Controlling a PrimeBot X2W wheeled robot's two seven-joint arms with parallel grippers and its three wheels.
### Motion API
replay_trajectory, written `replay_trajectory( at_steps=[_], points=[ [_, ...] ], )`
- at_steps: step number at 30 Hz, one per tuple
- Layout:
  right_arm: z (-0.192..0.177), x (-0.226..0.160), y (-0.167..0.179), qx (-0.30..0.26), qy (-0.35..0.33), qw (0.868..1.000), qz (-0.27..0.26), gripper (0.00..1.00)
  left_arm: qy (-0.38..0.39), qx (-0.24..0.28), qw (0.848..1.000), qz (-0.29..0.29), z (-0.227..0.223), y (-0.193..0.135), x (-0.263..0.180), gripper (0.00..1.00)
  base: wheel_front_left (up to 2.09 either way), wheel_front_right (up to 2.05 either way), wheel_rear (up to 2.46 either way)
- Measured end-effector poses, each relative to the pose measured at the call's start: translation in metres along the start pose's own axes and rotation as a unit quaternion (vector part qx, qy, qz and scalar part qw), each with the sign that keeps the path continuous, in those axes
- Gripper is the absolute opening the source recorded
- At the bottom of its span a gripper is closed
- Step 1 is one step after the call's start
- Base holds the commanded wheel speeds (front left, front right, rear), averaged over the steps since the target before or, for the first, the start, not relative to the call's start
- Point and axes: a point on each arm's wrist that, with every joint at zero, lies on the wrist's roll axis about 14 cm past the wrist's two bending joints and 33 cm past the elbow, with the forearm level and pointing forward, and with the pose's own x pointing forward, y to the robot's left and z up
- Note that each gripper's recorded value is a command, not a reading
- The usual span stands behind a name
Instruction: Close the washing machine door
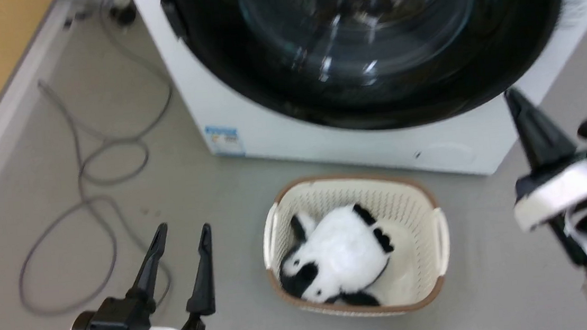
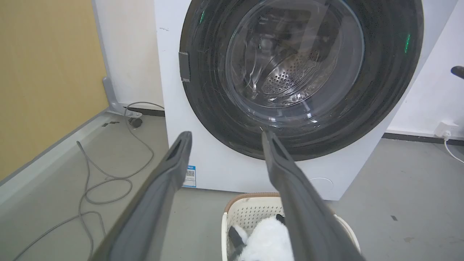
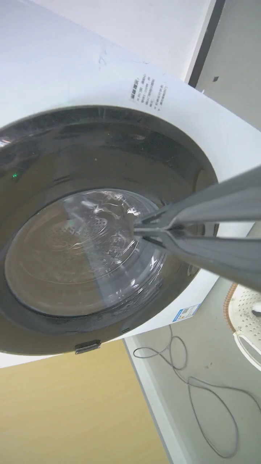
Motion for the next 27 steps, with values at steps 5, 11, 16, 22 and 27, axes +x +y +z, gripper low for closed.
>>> replay_trajectory(
  at_steps=[5, 11, 16, 22, 27],
  points=[
    [0.032, -0.043, -0.003, 0.017, -0.043, 0.998, -0.039, 0.00, -0.014, -0.005, 1.000, -0.013, 0.009, -0.008, -0.008, 1.00, 0.00, 0.00, 0.00],
    [0.044, -0.091, -0.007, 0.034, -0.063, 0.993, -0.093, 0.00, -0.023, 0.000, 0.999, -0.040, 0.015, -0.022, -0.014, 1.00, 0.00, 0.00, 0.00],
    [0.047, -0.121, -0.011, 0.027, -0.067, 0.989, -0.127, 0.00, -0.018, -0.001, 0.999, -0.047, 0.011, -0.026, -0.019, 1.00, 0.00, 0.00, 0.00],
    [0.034, -0.146, -0.013, 0.031, -0.047, 0.986, -0.154, 0.65, -0.008, 0.007, 0.999, -0.048, 0.005, -0.026, -0.021, 1.00, 0.00, 0.00, 0.00],
    [0.027, -0.160, -0.018, 0.038, -0.037, 0.984, -0.170, 1.00, -0.003, 0.011, 0.999, -0.044, 0.002, -0.023, -0.025, 1.00, 0.00, 0.00, 0.00]
  ],
)
